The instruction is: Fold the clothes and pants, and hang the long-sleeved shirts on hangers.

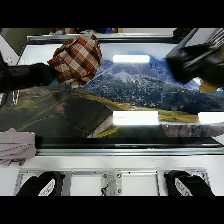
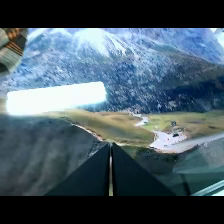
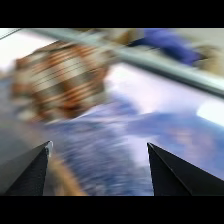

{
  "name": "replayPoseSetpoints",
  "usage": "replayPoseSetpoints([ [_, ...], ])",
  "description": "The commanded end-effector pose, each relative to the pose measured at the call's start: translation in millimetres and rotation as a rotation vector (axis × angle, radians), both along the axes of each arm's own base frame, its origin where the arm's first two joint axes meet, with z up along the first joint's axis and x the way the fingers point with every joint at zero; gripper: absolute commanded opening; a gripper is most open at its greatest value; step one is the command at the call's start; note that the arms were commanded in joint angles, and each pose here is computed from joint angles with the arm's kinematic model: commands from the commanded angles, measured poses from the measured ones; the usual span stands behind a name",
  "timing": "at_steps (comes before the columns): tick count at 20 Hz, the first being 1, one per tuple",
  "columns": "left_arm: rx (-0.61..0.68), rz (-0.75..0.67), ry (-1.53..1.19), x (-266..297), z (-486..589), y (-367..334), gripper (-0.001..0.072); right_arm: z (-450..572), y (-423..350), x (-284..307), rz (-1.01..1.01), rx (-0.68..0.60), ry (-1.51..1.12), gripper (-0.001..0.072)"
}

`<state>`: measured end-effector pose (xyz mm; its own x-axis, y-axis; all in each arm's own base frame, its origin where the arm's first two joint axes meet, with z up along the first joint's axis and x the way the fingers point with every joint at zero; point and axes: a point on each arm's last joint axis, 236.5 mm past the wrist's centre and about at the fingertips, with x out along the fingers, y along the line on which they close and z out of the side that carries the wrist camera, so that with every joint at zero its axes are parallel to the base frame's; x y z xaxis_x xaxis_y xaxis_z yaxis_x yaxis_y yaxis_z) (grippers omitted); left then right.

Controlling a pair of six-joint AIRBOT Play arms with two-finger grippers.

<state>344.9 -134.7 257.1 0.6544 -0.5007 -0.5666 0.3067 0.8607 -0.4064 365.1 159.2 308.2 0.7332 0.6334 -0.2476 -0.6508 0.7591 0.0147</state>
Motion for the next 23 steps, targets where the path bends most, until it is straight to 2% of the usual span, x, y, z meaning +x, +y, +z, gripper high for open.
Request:
replayPoseSetpoints([
  [1,-0.023,-0.042,-0.004,-11.0,-29.6,-26.7,0.0016,-72.3,122.1,-42.3,0.364,-0.137,0.133,0.0663],
  [6,-0.02,-0.102,0.035,-22.9,-51.8,-49.0,0.0016,-114.3,169.7,-60.1,0.485,-0.188,0.21,0.0652],
  [7,-0.019,-0.107,0.039,-23.9,-53.7,-50.5,0.0016,-114.4,170.3,-60.2,0.487,-0.185,0.212,0.0475],
  [8,-0.019,-0.107,0.04,-24.1,-53.8,-50.3,0.0016,-113.8,170.1,-60.3,0.487,-0.182,0.213,0.0196],
  [9,-0.02,-0.107,0.039,-24.2,-53.3,-50.3,0.0017,-113.1,170.0,-60.4,0.486,-0.181,0.211,0.0013],
  [23,-0.019,-0.106,0.039,-24.1,-53.6,-50.2,0.0016,-113.6,169.8,-59.9,0.485,-0.182,0.211,0.0015],
])
